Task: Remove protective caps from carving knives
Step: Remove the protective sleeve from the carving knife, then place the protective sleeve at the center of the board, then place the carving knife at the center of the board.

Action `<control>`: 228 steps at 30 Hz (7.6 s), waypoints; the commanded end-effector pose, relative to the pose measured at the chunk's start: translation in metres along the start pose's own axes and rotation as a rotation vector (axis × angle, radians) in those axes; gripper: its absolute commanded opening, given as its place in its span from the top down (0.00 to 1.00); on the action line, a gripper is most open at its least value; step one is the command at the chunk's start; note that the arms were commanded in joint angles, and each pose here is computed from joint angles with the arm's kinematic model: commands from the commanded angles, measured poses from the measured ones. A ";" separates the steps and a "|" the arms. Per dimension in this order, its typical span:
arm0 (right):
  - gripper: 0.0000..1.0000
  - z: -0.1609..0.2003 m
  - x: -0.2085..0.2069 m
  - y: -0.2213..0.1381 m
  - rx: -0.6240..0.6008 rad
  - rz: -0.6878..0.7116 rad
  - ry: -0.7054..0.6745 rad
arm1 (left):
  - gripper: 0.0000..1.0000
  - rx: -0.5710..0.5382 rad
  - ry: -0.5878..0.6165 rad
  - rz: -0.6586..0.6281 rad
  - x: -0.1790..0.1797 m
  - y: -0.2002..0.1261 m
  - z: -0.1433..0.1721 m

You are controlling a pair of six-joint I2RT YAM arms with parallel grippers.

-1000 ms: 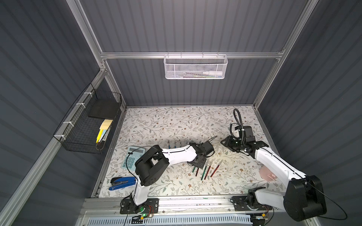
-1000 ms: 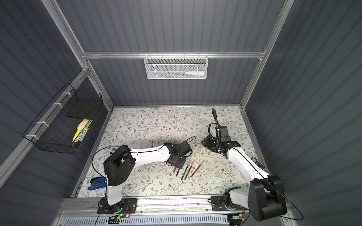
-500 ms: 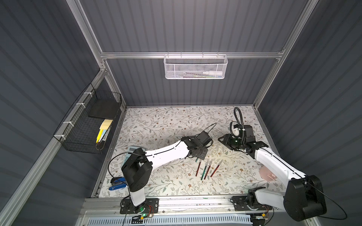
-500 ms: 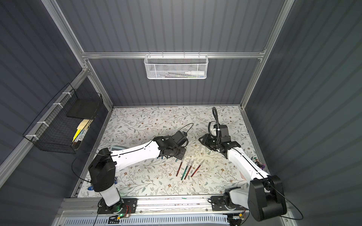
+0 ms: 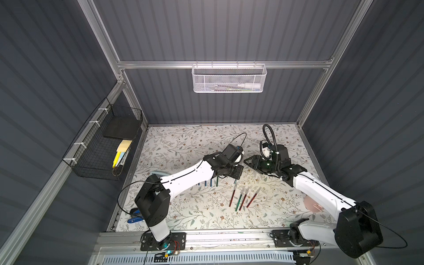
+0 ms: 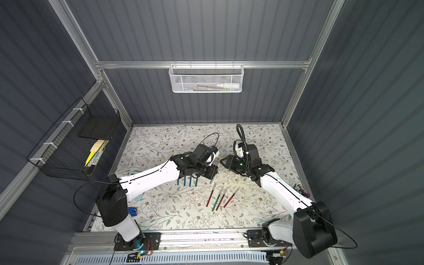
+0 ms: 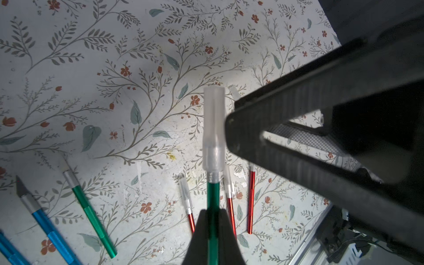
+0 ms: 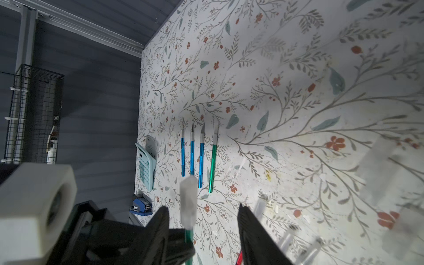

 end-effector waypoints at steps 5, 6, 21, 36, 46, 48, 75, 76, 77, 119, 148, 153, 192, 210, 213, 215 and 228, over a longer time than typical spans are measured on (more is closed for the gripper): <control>0.58 -0.013 0.017 0.013 -0.017 -0.039 -0.025 | 1.00 0.011 -0.017 0.048 -0.003 -0.008 0.002; 0.60 -0.013 0.017 0.014 -0.016 -0.038 -0.023 | 1.00 0.011 -0.019 0.048 -0.003 -0.008 0.002; 0.73 -0.011 0.020 0.015 0.012 -0.008 -0.042 | 1.00 0.005 -0.073 0.083 0.011 -0.012 -0.003; 0.59 -0.005 0.015 0.022 0.034 0.037 -0.042 | 1.00 -0.016 -0.063 0.082 0.010 -0.023 -0.006; 0.75 -0.007 0.023 0.025 0.021 -0.011 -0.050 | 1.00 -0.004 -0.068 0.094 0.009 -0.021 -0.005; 0.79 -0.008 0.023 0.025 0.016 -0.012 -0.051 | 1.00 -0.003 -0.070 0.094 0.010 -0.020 -0.005; 1.00 -0.034 0.018 0.008 -0.084 0.100 -0.080 | 1.00 0.046 -0.101 0.094 0.022 -0.011 0.016; 1.00 -0.035 0.017 0.008 -0.084 0.099 -0.077 | 1.00 0.047 -0.104 0.095 0.022 -0.011 0.017; 1.00 -0.037 0.017 0.008 -0.086 0.095 -0.075 | 1.00 0.049 -0.103 0.097 0.022 -0.010 0.017; 1.00 0.002 -0.082 -0.019 0.084 0.485 -0.018 | 1.00 0.032 -0.113 0.008 0.035 -0.014 0.005; 0.69 0.043 -0.155 -0.001 0.234 0.639 0.084 | 1.00 0.020 -0.161 -0.024 0.053 -0.016 0.002; 0.67 0.042 -0.154 0.000 0.226 0.630 0.090 | 1.00 0.021 -0.166 -0.027 0.056 -0.015 0.003; 0.63 0.020 -0.141 -0.022 0.146 0.595 0.079 | 1.00 0.051 -0.322 -0.301 0.135 -0.007 0.018; 0.63 0.019 -0.142 -0.020 0.148 0.572 0.066 | 1.00 -0.050 -0.694 -0.474 0.258 -0.062 0.055; 0.62 0.018 -0.142 -0.021 0.145 0.573 0.066 | 1.00 -0.042 -0.699 -0.471 0.260 -0.059 0.053; 0.62 0.017 -0.142 -0.021 0.142 0.570 0.066 | 1.00 -0.039 -0.701 -0.473 0.262 -0.056 0.054; 0.62 0.022 -0.145 -0.021 0.143 0.565 0.083 | 1.00 -0.007 -0.699 -0.498 0.280 -0.026 0.055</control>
Point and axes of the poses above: each gripper's point midway between its finger pads, its own y axis out along the fingers, its own x axis along the line the jaws close on, z = x × y, the point moved 5 cm from there along -y, back along the fingers, and after that the axes turned 13 degrees about -y, right-handed, at the moved point
